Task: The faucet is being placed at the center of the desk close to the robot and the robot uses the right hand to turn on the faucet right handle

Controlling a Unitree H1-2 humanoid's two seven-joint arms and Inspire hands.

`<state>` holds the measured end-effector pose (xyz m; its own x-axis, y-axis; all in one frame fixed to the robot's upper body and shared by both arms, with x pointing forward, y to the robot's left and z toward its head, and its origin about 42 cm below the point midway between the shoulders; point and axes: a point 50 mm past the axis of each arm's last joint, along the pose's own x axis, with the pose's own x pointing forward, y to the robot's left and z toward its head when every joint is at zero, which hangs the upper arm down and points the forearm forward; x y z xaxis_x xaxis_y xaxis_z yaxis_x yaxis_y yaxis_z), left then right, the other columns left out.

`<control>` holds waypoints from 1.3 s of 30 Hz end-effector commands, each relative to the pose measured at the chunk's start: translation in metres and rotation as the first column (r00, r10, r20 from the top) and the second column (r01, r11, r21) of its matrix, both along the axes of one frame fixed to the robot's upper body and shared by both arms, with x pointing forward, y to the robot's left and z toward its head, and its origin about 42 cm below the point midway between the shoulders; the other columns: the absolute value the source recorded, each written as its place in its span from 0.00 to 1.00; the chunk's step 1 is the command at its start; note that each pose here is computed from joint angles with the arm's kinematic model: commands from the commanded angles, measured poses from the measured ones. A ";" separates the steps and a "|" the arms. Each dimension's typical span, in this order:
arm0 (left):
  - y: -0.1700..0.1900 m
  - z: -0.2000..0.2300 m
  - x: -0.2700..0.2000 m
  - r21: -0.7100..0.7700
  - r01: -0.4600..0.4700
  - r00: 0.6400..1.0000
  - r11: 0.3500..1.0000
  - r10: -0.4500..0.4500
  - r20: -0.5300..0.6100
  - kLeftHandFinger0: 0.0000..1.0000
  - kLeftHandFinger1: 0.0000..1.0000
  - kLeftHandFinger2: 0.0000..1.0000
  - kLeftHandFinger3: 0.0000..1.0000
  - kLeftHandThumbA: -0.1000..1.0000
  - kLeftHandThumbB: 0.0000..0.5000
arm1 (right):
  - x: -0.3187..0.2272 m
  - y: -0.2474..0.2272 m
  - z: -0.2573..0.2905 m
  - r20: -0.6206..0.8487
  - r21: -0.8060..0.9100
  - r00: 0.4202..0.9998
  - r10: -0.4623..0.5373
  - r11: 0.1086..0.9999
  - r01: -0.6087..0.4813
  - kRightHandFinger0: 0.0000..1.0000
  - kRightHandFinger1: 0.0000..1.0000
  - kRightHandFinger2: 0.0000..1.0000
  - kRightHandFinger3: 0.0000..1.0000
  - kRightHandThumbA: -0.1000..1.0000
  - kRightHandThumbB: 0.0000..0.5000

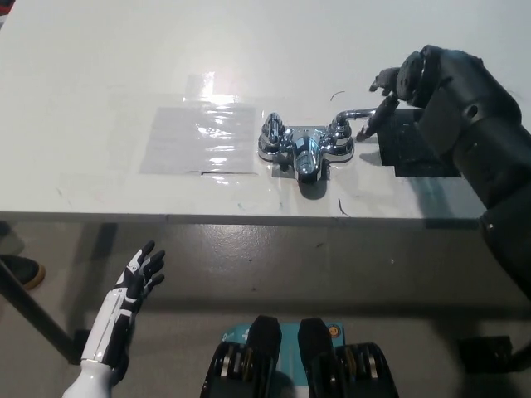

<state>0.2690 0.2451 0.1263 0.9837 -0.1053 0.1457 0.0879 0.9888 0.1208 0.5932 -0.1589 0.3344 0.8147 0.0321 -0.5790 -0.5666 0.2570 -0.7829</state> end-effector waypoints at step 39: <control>0.003 0.030 0.038 -0.003 0.043 0.995 0.999 -0.042 0.091 1.00 1.00 1.00 1.00 0.97 0.41 | -0.351 -0.133 0.108 0.922 0.373 0.373 -0.102 0.487 -0.790 1.00 1.00 1.00 1.00 1.00 0.81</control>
